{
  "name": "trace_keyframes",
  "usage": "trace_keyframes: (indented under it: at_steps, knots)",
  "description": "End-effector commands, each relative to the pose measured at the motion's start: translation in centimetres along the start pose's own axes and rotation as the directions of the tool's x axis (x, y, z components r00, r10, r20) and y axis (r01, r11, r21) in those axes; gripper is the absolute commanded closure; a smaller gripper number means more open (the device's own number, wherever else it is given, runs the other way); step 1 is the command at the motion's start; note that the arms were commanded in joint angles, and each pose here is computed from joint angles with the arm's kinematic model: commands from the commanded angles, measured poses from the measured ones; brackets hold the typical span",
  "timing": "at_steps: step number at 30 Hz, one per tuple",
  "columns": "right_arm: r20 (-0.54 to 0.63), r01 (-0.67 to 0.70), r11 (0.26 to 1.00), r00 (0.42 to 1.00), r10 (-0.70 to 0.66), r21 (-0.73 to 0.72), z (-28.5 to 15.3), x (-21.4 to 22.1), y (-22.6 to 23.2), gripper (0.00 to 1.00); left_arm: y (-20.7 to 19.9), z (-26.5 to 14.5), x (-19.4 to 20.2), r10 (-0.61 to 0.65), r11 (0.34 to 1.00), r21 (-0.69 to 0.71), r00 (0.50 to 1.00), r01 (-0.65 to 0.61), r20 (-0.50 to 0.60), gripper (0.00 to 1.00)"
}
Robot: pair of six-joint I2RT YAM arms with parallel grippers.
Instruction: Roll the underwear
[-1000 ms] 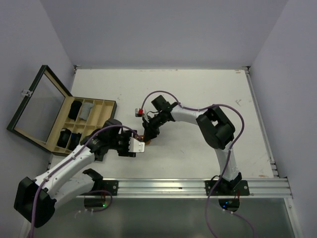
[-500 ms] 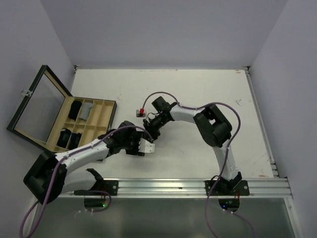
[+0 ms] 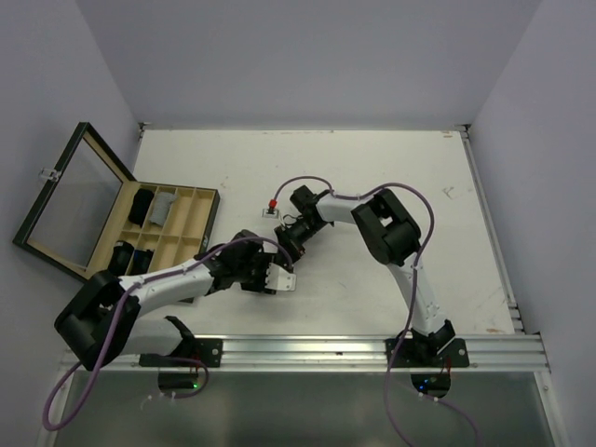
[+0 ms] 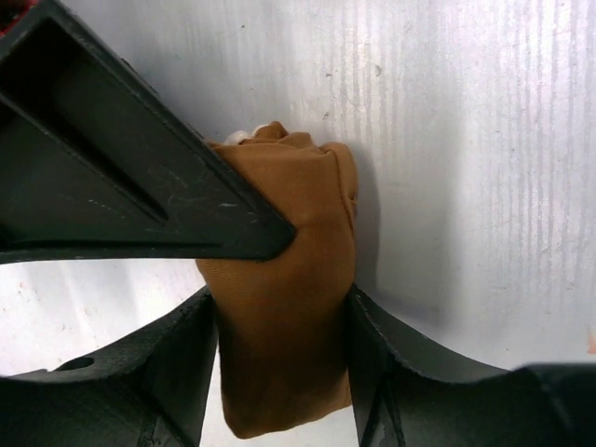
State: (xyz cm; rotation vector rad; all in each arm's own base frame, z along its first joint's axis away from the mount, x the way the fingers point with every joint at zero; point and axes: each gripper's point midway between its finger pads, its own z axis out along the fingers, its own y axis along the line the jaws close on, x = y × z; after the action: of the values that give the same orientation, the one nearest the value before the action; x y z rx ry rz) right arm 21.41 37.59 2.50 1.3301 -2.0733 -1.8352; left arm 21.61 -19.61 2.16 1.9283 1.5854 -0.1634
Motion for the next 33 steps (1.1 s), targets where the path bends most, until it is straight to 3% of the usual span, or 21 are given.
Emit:
trace_keyframes:
  at_steps: [1, 3, 7, 9, 10, 11, 13, 14, 15, 16, 20, 24, 25, 26, 30, 33]
  knots:
    - [-0.193, -0.141, 0.97, 0.965, 0.18, 0.197, 0.9, 8.1, -5.8, 1.0, 0.1, 0.9, 0.3, 0.005, 1.0, -0.003, 1.0, -0.005, -0.008, 0.44]
    - [-0.2, -0.155, 0.97, 0.961, 0.192, 0.188, 1.0, 8.4, -5.8, 1.0, -0.1, 1.0, 0.3, -0.002, 1.0, 0.012, 1.0, 0.002, -0.012, 0.52]
    - [-0.206, -0.154, 0.971, 0.96, 0.191, 0.183, 0.9, 8.4, -5.4, 1.0, -1.1, 1.4, 0.2, -0.029, 0.996, 0.089, 0.999, 0.031, -0.025, 0.79]
    - [-0.2, -0.138, 0.971, 0.964, 0.178, 0.197, 0.4, 7.6, -5.2, 0.82, -2.3, 1.2, 0.4, -0.06, 0.986, 0.152, 0.997, 0.066, -0.043, 0.87]
    - [-0.183, -0.143, 0.967, 0.966, 0.182, 0.209, -0.2, 7.0, -5.3, 0.75, -2.5, 1.2, 0.1, -0.069, 0.981, 0.181, 0.997, 0.075, -0.04, 0.97]
    - [-0.173, -0.14, 0.965, 0.968, 0.18, 0.222, -0.8, 6.1, -5.2, 0.62, -3.1, 1.0, 0.3, -0.088, 0.974, 0.205, 0.994, 0.098, -0.059, 1.0]
    - [-0.106, -0.155, 0.955, 0.977, 0.187, 0.253, -3.2, 3.9, -5.3, 0.44, -3.0, 0.8, 0.1, -0.107, 0.971, 0.208, 0.992, 0.119, -0.067, 1.0]
    - [-0.072, -0.145, 0.953, 0.983, 0.169, 0.267, -4.4, 2.5, -5.3, 0.25, -3.2, 0.6, 0.3, -0.125, 0.965, 0.222, 0.989, 0.139, -0.078, 1.0]
    - [-0.044, -0.139, 0.948, 0.987, 0.158, 0.288, -5.6, 1.5, -5.2, 0.22, -2.8, 0.4, 0.1, -0.139, 0.964, 0.218, 0.987, 0.152, -0.075, 1.0]
    - [0.014, -0.138, 0.938, 0.99, 0.141, 0.319, -8.2, -0.1, -5.0, 0.09, -2.6, 0.2, -0.1, -0.159, 0.96, 0.222, 0.985, 0.171, -0.068, 1.0]
    - [0.151, -0.097, 0.89, 0.988, 0.033, 0.445, -15.0, -4.6, -3.5, 0.01, 0.4, -1.3, 0.3, -0.348, 0.922, 0.16, 0.936, 0.353, -0.06, 1.0]
    - [0.217, -0.06, 0.82, 0.973, -0.08, 0.57, -20.3, -6.5, -1.4, 0.01, 6.6, -4.2, 0.2, -0.518, 0.856, 0.038, 0.854, 0.516, 0.051, 1.0]
    - [0.234, -0.067, 0.803, 0.968, -0.091, 0.592, -21.5, -6.5, -1.1, 0.01, 7.3, -4.8, -0.4, -0.547, 0.837, 0.061, 0.831, 0.544, 0.102, 1.0]
    - [0.238, -0.05, 0.794, 0.964, -0.121, 0.605, -22.0, -6.7, -0.1, 0.01, 8.5, -5.8, 0.8, -0.611, 0.791, 0.037, 0.783, 0.611, 0.116, 1.0]
    - [0.26, -0.051, 0.783, 0.955, -0.143, 0.619, -23.0, -6.2, 1.1, 0.01, 12.6, -8.6, 2.2, -0.689, 0.706, -0.039, 0.698, 0.707, 0.192, 1.0]
    - [0.265, -0.059, 0.781, 0.954, -0.139, 0.622, -22.9, -5.6, 1.4, 0.01, 16.1, -11.1, 5.8, -0.774, 0.556, -0.18, 0.584, 0.812, 0.244, 1.0]
